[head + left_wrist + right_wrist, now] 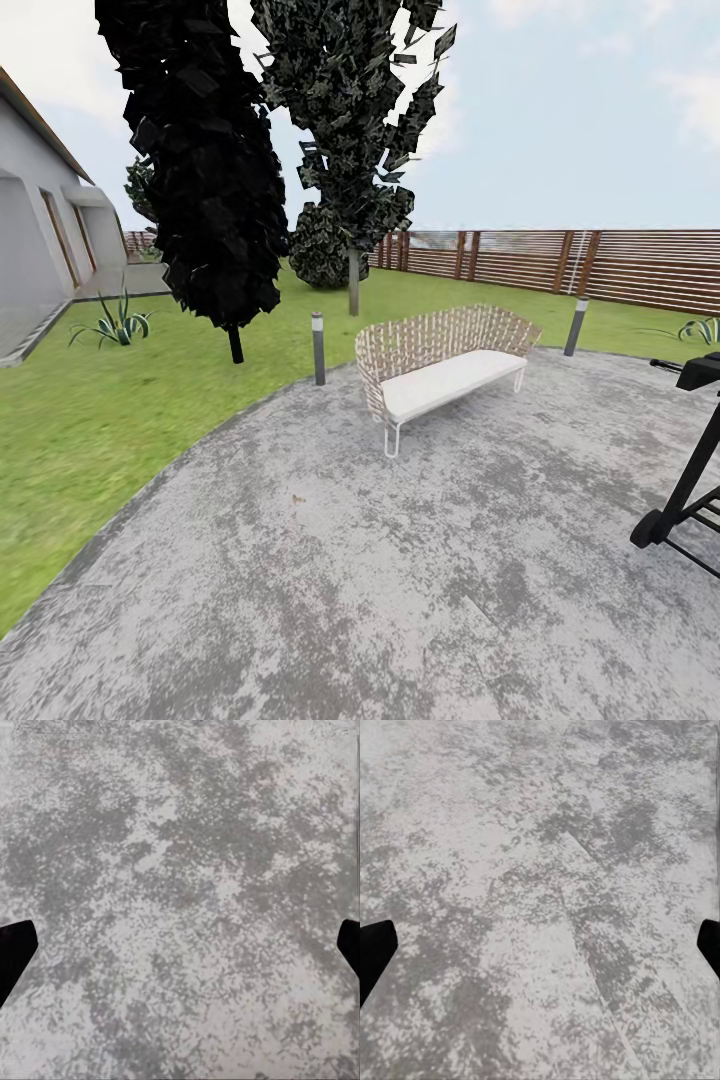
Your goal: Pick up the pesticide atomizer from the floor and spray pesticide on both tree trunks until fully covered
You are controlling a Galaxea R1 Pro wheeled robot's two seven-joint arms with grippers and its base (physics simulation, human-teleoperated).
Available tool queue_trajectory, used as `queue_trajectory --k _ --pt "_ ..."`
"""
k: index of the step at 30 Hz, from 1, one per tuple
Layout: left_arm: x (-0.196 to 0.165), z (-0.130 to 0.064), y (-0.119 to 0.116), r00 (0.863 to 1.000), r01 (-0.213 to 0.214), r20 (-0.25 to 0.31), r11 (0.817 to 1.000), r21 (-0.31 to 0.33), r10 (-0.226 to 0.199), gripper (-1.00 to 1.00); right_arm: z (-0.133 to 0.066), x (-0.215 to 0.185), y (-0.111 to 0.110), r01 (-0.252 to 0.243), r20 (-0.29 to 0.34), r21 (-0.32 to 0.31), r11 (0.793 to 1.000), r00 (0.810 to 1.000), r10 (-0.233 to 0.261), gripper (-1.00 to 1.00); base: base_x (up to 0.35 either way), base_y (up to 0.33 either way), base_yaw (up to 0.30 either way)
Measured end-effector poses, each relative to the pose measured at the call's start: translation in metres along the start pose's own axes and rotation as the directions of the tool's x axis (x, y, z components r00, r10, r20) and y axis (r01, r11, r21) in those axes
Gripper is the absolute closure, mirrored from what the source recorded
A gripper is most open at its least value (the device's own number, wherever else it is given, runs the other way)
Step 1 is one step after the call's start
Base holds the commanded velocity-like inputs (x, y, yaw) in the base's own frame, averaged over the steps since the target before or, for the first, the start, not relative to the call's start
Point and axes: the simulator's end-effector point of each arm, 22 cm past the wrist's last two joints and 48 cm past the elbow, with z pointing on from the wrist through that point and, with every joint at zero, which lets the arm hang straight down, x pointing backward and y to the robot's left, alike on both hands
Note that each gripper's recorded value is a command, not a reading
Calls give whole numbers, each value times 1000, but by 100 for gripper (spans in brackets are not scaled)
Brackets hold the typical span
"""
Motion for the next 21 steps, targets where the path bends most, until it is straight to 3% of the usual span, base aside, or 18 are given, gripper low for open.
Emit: queue_trajectory --k 1,3,9,13,17,21 --pt "-29 10 3 999 7 43 1000 -5 -7 -100 7 -14 0 0 23 0 1000 1000 0 -100 0 0 0" --pt "-45 15 10 997 31 73 999 -20 -29 -100 10 -21 0 -1 35 0 1000 999 1 -100 0 0 0" --pt "-43 13 17 995 52 86 998 -41 -48 -100 10 -18 6 -3 28 -7 1000 1000 4 -100 0 0 80" --pt "-41 12 29 992 96 88 993 -68 -90 -100 10 -16 7 -3 23 -7 1000 1000 3 -100 0 0 203" --pt "-41 10 59 985 153 99 981 -119 -141 -100 10 -14 7 -4 18 -7 1000 1000 4 -100 0 0 226" --pt "-40 10 62 984 158 99 979 -125 -146 -100 10 -13 8 -3 14 -8 1000 1000 3 -100 0 0 239"
